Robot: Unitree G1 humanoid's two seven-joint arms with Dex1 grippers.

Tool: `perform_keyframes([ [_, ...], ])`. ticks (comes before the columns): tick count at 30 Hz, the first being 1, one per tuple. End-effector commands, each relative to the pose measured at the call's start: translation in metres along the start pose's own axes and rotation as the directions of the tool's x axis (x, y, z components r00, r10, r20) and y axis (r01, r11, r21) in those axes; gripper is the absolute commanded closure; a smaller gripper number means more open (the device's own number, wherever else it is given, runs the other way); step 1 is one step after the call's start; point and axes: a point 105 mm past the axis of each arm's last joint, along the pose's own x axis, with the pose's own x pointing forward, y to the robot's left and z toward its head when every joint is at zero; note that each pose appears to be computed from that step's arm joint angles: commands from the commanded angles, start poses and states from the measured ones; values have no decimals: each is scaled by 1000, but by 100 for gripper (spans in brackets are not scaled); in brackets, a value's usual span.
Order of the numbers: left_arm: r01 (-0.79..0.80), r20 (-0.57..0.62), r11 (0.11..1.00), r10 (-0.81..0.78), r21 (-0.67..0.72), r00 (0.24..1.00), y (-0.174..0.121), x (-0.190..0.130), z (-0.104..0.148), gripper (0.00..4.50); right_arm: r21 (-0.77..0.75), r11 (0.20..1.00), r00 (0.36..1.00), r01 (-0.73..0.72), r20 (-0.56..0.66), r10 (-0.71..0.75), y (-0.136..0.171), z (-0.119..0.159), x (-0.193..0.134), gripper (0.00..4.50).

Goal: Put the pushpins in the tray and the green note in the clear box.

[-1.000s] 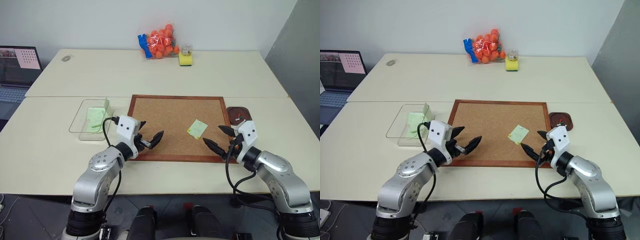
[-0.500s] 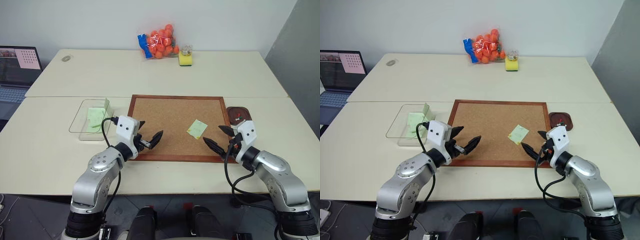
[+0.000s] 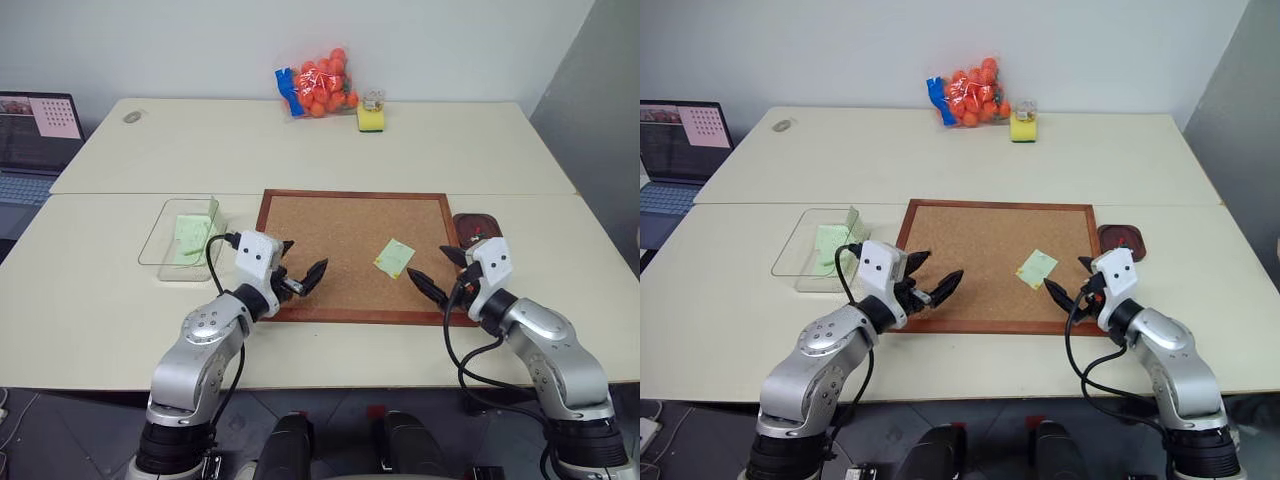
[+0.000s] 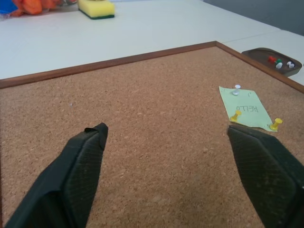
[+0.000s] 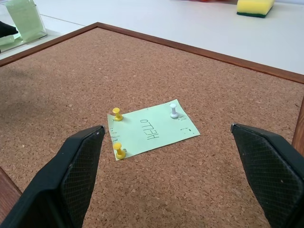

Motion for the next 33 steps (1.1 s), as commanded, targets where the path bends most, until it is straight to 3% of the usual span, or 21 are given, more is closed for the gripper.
perform_keyframes([
  [1,28,31,1000,-29,10,999,-4,6,3,108,-36,999,998,-20,57,22,4,14,9,0],
  [19,84,-9,996,-83,31,996,-18,54,-23,448,-17,999,992,43,116,-41,-4,24,55,0],
  [27,82,-174,996,-74,37,982,-18,55,-64,448,-22,1000,994,19,111,-16,3,25,64,0],
  [33,63,-189,998,-56,27,980,-15,53,-73,448,-26,999,997,22,71,-20,0,20,72,0],
])
